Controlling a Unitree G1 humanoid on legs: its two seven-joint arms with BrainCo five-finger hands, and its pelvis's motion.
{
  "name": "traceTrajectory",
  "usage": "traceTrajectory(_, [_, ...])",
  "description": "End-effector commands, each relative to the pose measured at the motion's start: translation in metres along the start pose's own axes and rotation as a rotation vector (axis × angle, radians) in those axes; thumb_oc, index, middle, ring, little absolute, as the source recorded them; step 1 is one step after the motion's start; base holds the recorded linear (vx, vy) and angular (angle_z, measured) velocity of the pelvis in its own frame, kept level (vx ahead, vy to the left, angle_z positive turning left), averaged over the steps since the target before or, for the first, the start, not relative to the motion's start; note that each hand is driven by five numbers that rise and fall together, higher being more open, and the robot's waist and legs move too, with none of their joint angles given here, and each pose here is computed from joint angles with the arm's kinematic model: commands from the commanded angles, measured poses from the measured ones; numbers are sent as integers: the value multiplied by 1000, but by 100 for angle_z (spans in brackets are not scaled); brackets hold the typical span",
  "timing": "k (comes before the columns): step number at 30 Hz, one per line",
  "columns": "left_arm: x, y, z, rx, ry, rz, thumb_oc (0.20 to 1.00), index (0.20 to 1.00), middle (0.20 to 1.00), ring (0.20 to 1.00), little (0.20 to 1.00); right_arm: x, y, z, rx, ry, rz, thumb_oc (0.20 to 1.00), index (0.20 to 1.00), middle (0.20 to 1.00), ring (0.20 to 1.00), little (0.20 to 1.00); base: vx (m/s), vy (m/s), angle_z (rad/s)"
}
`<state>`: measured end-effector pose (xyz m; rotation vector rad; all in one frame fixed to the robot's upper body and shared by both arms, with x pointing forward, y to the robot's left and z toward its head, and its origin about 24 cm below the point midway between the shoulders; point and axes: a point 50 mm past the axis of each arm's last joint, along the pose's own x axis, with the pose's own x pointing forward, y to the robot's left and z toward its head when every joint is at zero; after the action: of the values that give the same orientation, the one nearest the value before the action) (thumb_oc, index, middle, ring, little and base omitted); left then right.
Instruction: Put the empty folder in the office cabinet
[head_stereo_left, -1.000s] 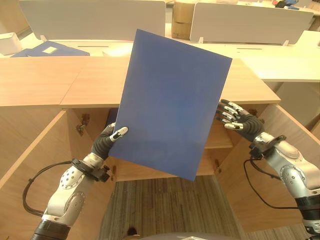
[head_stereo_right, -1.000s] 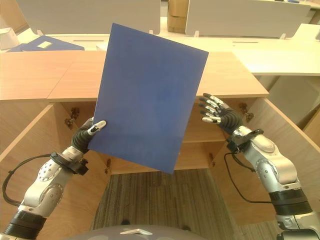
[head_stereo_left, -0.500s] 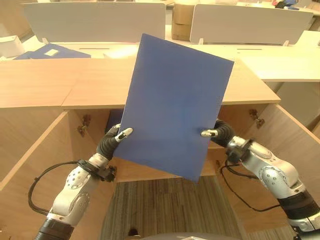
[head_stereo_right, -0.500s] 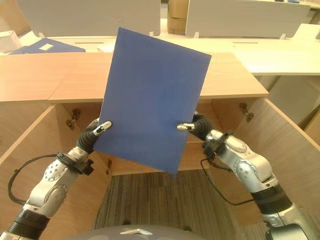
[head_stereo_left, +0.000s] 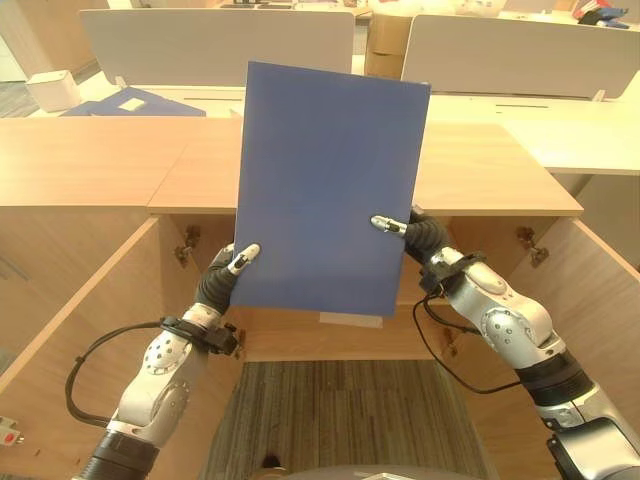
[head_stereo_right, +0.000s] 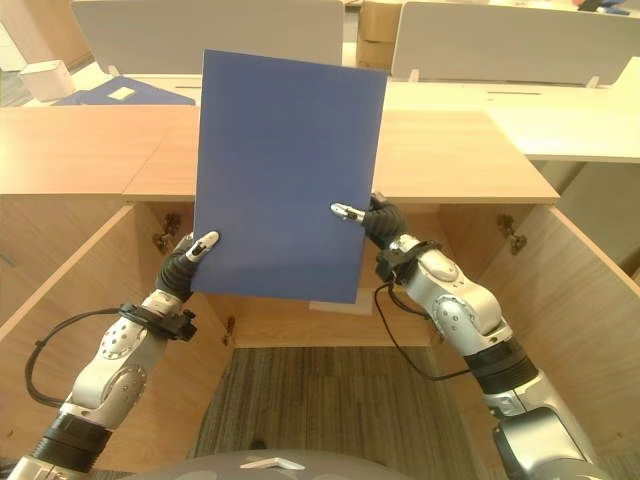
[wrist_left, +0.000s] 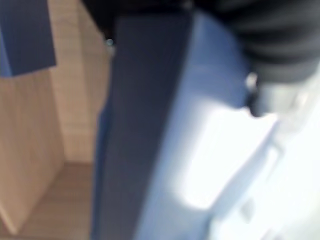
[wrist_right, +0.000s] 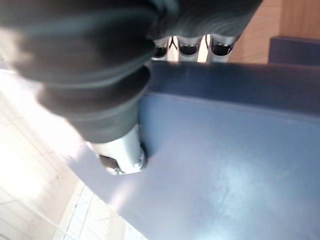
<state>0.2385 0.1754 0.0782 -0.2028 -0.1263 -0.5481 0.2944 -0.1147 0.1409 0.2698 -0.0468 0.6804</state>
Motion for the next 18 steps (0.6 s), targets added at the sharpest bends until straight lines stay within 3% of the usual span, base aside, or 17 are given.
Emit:
traceTrajectory(1, [23,-13,40,74,-248,-99,1000,1000,1000,1000,1000,7,12,42,-196,-205,41,200,200,200,200,200,0,0,0])
traceTrajectory(8, [19,-5,42,67,-292,-8,1000,1000,1000,1000,1000,1,12,36,-247,-202,65,200,200,200,200,200,0,0,0])
traceTrajectory(18, [-13,11,19,-8,-254,175,1000,1000,1000,1000,1000,-34,15,-2,-280,-114,118,200,200,200,200,200,7,-4,0])
